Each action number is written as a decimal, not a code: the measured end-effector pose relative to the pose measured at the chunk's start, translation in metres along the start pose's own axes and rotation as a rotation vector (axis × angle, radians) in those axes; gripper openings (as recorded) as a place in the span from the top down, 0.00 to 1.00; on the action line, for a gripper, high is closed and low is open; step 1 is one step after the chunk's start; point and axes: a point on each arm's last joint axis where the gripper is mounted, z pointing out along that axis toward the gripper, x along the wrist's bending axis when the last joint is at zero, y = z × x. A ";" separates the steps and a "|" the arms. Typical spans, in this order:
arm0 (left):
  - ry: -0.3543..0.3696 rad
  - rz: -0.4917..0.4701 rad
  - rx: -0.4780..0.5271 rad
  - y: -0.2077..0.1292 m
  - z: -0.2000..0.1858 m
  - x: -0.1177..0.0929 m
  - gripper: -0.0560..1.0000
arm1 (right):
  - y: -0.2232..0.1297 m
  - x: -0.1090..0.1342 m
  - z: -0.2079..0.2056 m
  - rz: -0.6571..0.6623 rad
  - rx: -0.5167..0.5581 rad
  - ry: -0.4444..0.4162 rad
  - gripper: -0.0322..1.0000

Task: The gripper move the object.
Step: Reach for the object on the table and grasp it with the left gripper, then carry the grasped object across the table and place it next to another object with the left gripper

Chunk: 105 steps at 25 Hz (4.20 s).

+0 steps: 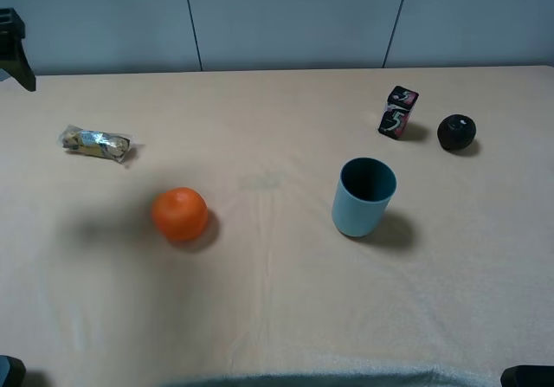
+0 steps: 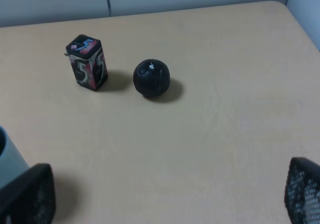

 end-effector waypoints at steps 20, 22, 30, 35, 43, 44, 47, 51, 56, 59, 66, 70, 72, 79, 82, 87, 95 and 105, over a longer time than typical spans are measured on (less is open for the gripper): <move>0.061 -0.487 -0.042 0.029 0.077 -0.011 0.09 | 0.000 0.000 0.000 0.000 0.000 0.000 0.30; 0.066 -0.530 -0.036 0.029 0.083 -0.012 0.09 | 0.000 0.000 0.000 0.000 0.000 0.000 0.30; 0.071 -0.667 -0.012 0.034 0.116 -0.018 0.11 | 0.000 0.000 0.000 0.000 0.000 0.000 0.30; 0.074 -0.688 -0.008 0.048 0.130 -0.025 0.11 | 0.000 0.000 0.000 0.000 0.000 0.000 0.30; 0.080 -0.754 0.003 0.062 0.149 -0.032 0.12 | 0.000 0.000 0.000 0.000 0.000 0.000 0.30; 0.081 -0.761 0.007 0.063 0.151 -0.033 0.12 | 0.000 0.000 0.000 0.000 0.000 0.000 0.30; 0.093 -0.780 0.025 0.060 0.161 -0.033 0.13 | 0.000 0.000 0.000 0.000 0.000 0.000 0.30; 0.086 -0.793 0.035 0.059 0.174 -0.035 0.14 | 0.000 0.000 0.000 0.000 0.000 0.000 0.30; 0.063 -0.830 0.060 0.056 0.190 -0.040 0.14 | 0.000 0.000 0.000 0.000 0.000 0.000 0.30; 0.049 -0.840 0.068 0.054 0.196 -0.045 0.14 | 0.000 0.000 0.000 0.000 0.000 0.000 0.30; 0.020 -0.857 0.072 0.053 0.195 -0.054 0.16 | 0.000 0.000 0.000 0.000 -0.001 0.000 0.30; 0.011 -0.881 0.085 0.052 0.195 -0.055 0.19 | 0.000 0.000 0.000 0.000 -0.001 0.000 0.30; 0.013 -0.888 0.092 0.051 0.195 -0.055 0.22 | 0.000 0.000 0.000 0.000 -0.001 0.000 0.30; 0.032 -0.895 0.114 0.049 0.195 -0.055 0.35 | 0.000 0.000 0.000 0.000 -0.001 0.000 0.30; 0.037 -0.897 0.120 0.048 0.195 -0.055 0.44 | 0.000 0.000 0.000 0.000 -0.001 0.000 0.30; 0.037 -0.901 0.122 0.048 0.195 -0.055 0.66 | 0.000 0.000 0.000 0.000 -0.001 0.000 0.30; 0.039 -0.901 0.123 0.048 0.194 -0.055 0.74 | 0.000 0.000 0.000 0.000 0.000 0.000 0.30; 0.041 -0.920 0.123 0.049 0.192 -0.055 0.74 | 0.000 0.000 0.000 0.000 0.000 0.000 0.30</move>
